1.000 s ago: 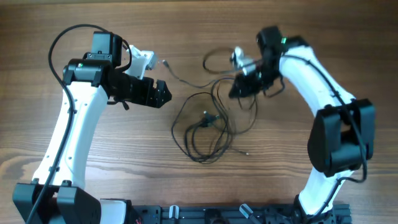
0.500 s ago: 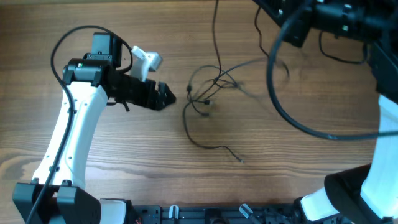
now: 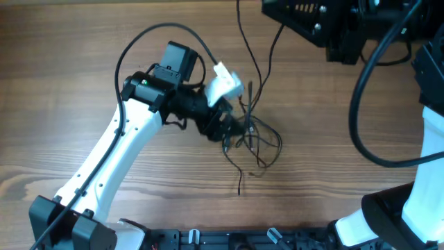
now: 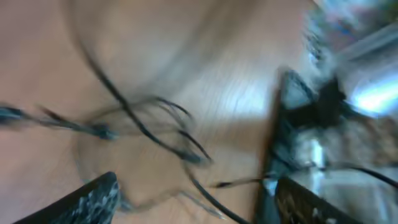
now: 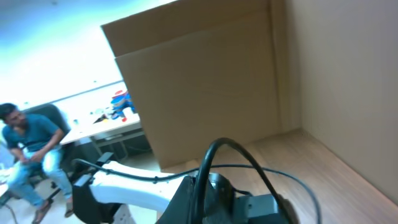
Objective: Untangle cables
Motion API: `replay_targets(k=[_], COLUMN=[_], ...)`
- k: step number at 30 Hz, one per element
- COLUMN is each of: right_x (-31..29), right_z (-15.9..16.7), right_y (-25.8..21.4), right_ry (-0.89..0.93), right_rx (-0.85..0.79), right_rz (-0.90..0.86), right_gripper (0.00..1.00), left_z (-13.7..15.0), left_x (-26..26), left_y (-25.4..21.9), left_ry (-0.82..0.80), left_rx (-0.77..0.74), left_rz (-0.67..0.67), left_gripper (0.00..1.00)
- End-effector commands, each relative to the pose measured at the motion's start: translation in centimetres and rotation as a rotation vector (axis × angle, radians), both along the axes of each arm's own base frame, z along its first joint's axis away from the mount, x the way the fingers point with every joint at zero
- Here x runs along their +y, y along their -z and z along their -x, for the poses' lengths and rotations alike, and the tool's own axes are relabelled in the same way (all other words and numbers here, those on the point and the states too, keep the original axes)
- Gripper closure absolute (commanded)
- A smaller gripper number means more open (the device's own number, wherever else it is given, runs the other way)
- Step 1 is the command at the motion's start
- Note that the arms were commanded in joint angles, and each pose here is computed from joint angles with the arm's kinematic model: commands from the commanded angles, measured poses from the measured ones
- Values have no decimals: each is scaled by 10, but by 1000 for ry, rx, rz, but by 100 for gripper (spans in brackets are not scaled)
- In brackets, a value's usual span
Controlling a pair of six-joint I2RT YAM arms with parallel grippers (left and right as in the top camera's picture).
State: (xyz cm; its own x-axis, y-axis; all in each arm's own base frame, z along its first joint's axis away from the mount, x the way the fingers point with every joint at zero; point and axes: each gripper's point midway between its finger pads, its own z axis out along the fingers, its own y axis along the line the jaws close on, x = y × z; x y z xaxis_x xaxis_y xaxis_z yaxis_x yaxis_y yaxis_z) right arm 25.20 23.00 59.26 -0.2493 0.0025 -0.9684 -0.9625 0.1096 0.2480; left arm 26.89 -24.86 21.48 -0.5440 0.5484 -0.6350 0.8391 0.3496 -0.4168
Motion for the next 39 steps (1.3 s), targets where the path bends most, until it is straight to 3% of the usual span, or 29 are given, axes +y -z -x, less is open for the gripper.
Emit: replay_targets(k=[1, 5, 10, 16, 18, 21, 25, 28, 32, 35, 39], right_x=[-1, -4, -9, -17, -43, -107, -197, -267, -343, -431, -492], right_z=[20, 44, 72, 61, 10, -60, -114, -134, -131, -100, -59], right_y=[-13, -40, -54, -53, -36, 20, 65, 66, 32, 21, 21], right_ry=[-59, -120, -184, -135, 104, 502, 953, 1246, 1492, 1804, 1996], right_rx=[-26, -134, -205, -251, -197, -32, 84, 145, 123, 213, 279], right_rz=[-23, -68, -81, -73, -36, 110, 284, 266, 91, -125, -301], right_gripper=[96, 95, 96, 96, 96, 96, 96, 96, 96, 96, 96], left_z=[-39, -46, -49, -54, -70, -88, -90, -87, -85, -82, -81], left_x=[1, -12, -44, -2, 32, 83, 132, 146, 147, 147, 148], left_y=[0, 6, 83, 154, 159, 160, 162, 163, 163, 164, 164], left_ry=[-293, -324, -331, -440, -560, -749, -853, -869, -852, -850, -849], left_rx=[81, 82, 177, 211, 205, 335, 431, 458, 453, 462, 467], left_rz=[-22, -27, -169, -467, -544, -526, -537, -552, -564, -570, -574], left_gripper=[14, 15, 15, 16, 18, 19, 19, 19, 19, 19, 19])
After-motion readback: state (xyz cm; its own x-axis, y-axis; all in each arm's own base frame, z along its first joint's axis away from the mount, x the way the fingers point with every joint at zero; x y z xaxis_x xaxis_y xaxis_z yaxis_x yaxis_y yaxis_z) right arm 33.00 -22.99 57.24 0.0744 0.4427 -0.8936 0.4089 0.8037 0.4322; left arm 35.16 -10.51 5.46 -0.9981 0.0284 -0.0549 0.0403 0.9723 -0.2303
